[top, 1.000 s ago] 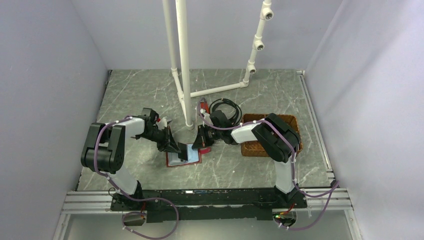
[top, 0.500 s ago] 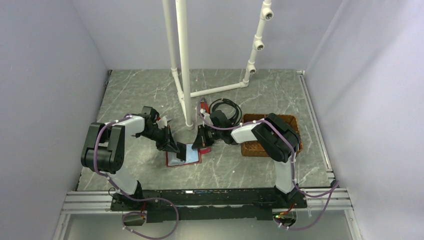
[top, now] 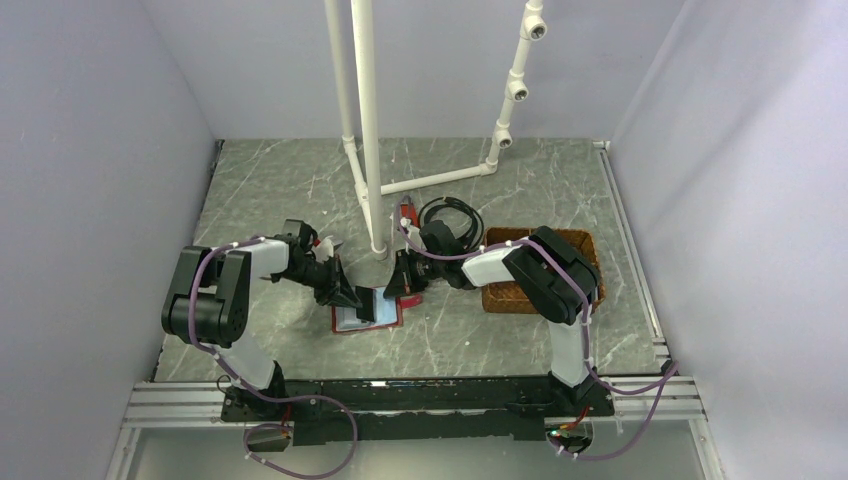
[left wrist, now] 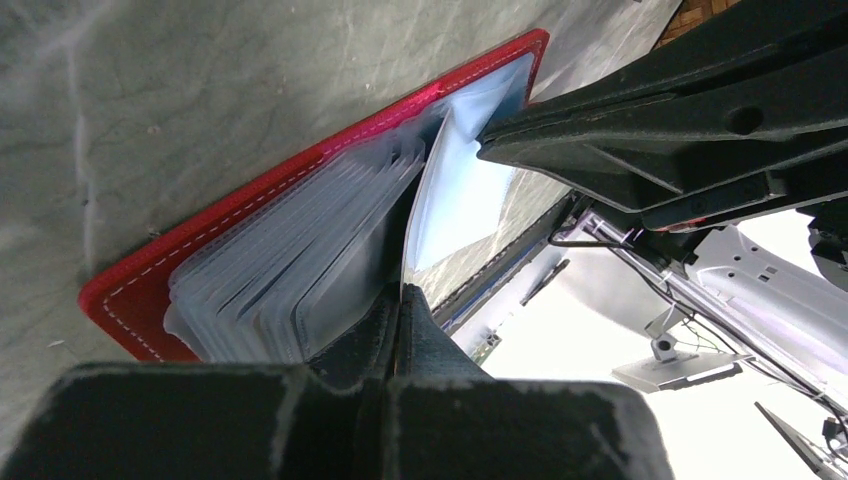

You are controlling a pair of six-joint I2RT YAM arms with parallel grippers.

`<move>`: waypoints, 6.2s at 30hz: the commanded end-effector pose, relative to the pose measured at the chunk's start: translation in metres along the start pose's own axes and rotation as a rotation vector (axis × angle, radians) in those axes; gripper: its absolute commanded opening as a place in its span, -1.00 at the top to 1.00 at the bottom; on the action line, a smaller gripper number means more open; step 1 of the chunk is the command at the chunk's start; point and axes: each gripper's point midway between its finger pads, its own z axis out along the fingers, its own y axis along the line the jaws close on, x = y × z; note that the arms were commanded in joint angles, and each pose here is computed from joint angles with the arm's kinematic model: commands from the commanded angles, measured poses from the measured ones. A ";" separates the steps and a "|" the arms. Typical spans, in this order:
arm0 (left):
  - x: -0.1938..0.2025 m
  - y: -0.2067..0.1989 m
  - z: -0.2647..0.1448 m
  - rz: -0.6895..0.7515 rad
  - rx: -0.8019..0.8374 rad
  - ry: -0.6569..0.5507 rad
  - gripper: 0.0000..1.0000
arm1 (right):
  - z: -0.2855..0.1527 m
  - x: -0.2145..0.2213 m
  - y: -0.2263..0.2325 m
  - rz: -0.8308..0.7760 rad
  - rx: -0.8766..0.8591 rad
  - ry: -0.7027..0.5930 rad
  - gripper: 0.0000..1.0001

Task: Put the credit cards into the card holder
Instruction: Insert the credit card into the card holder.

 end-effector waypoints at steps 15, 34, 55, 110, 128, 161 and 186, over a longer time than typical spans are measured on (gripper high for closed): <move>-0.003 -0.004 0.004 -0.025 0.037 -0.035 1.00 | 0.001 0.015 -0.029 0.016 0.098 0.017 1.00; 0.001 0.010 0.001 -0.088 -0.103 -0.059 0.40 | -0.027 0.034 -0.010 -0.012 0.165 0.072 0.59; -0.002 0.005 -0.015 -0.075 -0.167 -0.117 0.45 | -0.009 0.040 -0.018 -0.001 0.153 0.086 0.83; -0.006 -0.023 0.019 0.057 -0.198 -0.121 0.28 | -0.008 0.042 -0.018 0.018 0.159 0.092 0.91; -0.004 0.002 0.017 0.036 -0.294 -0.153 0.71 | -0.022 0.039 0.018 0.111 0.061 0.079 0.38; 0.003 0.006 0.016 0.028 -0.303 -0.139 0.71 | -0.022 0.018 0.073 0.047 -0.082 0.053 0.50; 0.008 0.016 0.023 0.020 -0.309 -0.108 0.80 | -0.020 0.034 0.040 0.108 0.060 0.064 0.22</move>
